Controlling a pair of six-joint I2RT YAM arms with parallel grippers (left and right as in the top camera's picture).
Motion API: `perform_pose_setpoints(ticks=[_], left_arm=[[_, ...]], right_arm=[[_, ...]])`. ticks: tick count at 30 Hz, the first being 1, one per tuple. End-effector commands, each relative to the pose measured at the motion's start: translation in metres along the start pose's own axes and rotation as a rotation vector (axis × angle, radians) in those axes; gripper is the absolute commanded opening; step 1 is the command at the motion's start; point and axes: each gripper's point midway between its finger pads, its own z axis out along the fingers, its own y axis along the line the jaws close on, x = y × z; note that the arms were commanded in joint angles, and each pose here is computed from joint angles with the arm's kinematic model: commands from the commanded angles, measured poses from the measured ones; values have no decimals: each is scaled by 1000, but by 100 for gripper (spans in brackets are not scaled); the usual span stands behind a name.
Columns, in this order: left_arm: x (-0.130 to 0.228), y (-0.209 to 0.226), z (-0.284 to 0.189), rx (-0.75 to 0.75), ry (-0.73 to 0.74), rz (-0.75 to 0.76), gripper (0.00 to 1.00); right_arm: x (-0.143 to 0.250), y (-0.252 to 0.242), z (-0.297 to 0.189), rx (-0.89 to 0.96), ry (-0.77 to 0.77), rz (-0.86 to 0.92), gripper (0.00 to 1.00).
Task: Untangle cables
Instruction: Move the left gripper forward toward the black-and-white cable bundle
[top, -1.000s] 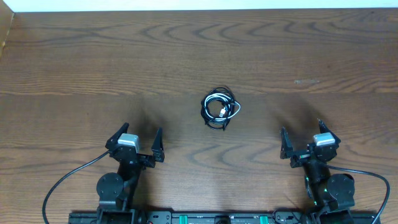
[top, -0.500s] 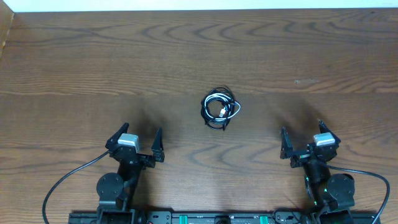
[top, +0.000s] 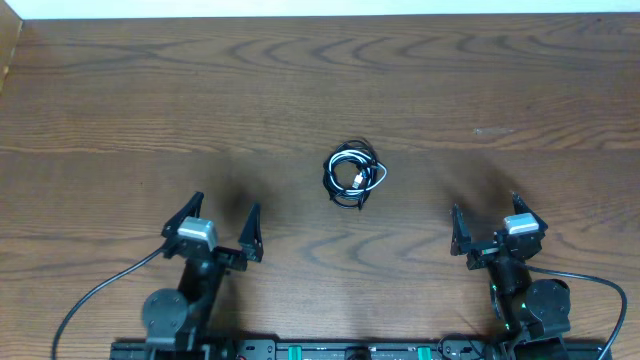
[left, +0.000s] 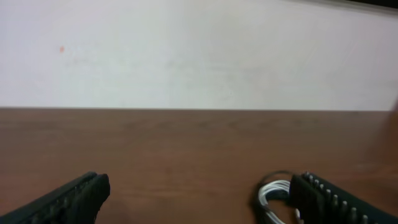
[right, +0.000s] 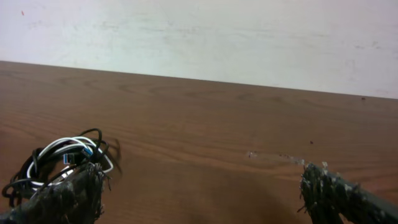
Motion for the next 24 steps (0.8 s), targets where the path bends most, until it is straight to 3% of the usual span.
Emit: perform_pose_setpoints(ticks=[1, 6, 14, 19, 24], left_arm=[[-53, -21, -17, 69, -57, -27, 98], [-92, -32, -30, 71, 22, -63, 98], [-131, -40, -24, 48, 293, -134, 98], [-129, -48, -13, 82, 543, -165, 98], [-96, -43, -2, 56, 876, -238, 97]], right_arm=[[1, 1, 0, -3, 1, -7, 99], [1, 1, 0, -3, 1, -8, 99], [1, 1, 0, -3, 1, -8, 99], [1, 1, 0, -3, 1, -8, 99], [1, 1, 0, -3, 1, -8, 99]])
